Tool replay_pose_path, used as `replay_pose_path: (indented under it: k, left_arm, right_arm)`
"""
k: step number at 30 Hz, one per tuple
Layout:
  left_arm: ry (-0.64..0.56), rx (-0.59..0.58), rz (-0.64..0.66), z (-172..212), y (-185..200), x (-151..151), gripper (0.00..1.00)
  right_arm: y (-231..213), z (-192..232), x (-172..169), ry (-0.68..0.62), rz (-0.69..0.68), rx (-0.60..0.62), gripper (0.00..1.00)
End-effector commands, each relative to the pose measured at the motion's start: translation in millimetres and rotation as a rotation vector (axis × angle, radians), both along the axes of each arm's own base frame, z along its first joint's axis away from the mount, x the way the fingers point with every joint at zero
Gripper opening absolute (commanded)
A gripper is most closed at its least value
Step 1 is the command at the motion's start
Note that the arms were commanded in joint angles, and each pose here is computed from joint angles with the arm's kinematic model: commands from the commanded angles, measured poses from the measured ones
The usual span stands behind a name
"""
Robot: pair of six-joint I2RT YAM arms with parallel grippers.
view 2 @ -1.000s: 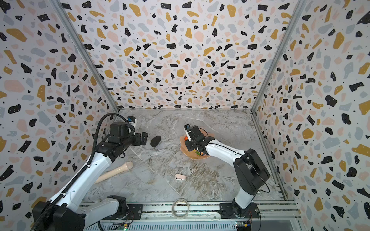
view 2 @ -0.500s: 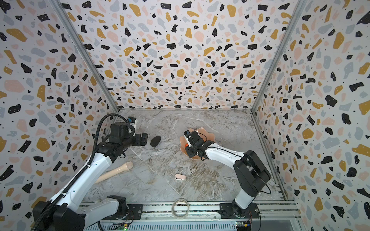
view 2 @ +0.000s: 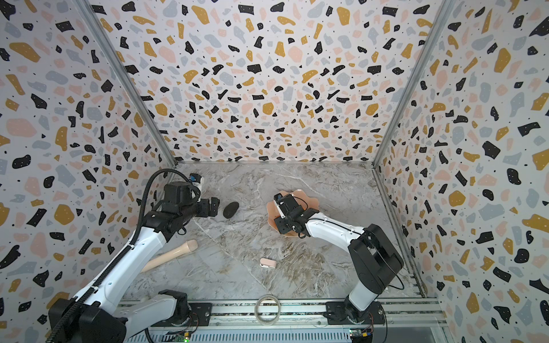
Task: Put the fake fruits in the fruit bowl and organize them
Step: 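Carry the mango into the bowl and release it, then reach the right gripper to the black avocado and grasp it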
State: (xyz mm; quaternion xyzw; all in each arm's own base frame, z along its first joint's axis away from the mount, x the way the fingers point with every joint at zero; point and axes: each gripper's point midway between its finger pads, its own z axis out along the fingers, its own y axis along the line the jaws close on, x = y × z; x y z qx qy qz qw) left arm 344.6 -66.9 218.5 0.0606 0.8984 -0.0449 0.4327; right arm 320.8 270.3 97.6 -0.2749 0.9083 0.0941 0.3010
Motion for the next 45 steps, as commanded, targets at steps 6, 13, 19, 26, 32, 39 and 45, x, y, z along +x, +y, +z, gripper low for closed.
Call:
replay_pose_path:
  k: [6, 13, 19, 26, 32, 39, 45]
  left_arm:
    - [-0.030, 0.000, -0.009, 4.5, -2.1, 2.1, 1.00]
    - [-0.034, 0.005, -0.001, 6.7, -0.1, 2.2, 1.00]
    - [-0.061, 0.009, 0.023, 14.2, 4.6, 1.5, 0.99]
    - [-0.037, 0.004, 0.006, 8.6, 1.6, 2.1, 1.00]
    - [-0.027, -0.013, -0.019, 7.7, -4.3, 3.4, 1.00]
    - [-0.010, -0.019, -0.028, 1.7, -6.4, 2.7, 1.00]
    - [-0.014, -0.018, -0.027, 2.6, -6.1, 3.5, 1.00]
  right_arm:
    - [18.3, 67.3, 7.7, -0.116, 0.048, 0.049, 0.73]
    - [92.5, 95.5, 24.2, -0.201, 0.259, 0.186, 0.99]
    - [153.1, 73.3, 48.8, -0.194, 0.383, 0.251, 0.99]
    - [194.9, 51.7, 66.3, -0.199, 0.444, 0.302, 0.99]
    - [222.8, 39.4, 66.1, -0.200, 0.503, 0.329, 0.99]
    - [250.1, 23.9, 69.6, -0.184, 0.550, 0.367, 0.99]
    - [271.3, -2.4, 84.3, -0.178, 0.526, 0.340, 0.99]
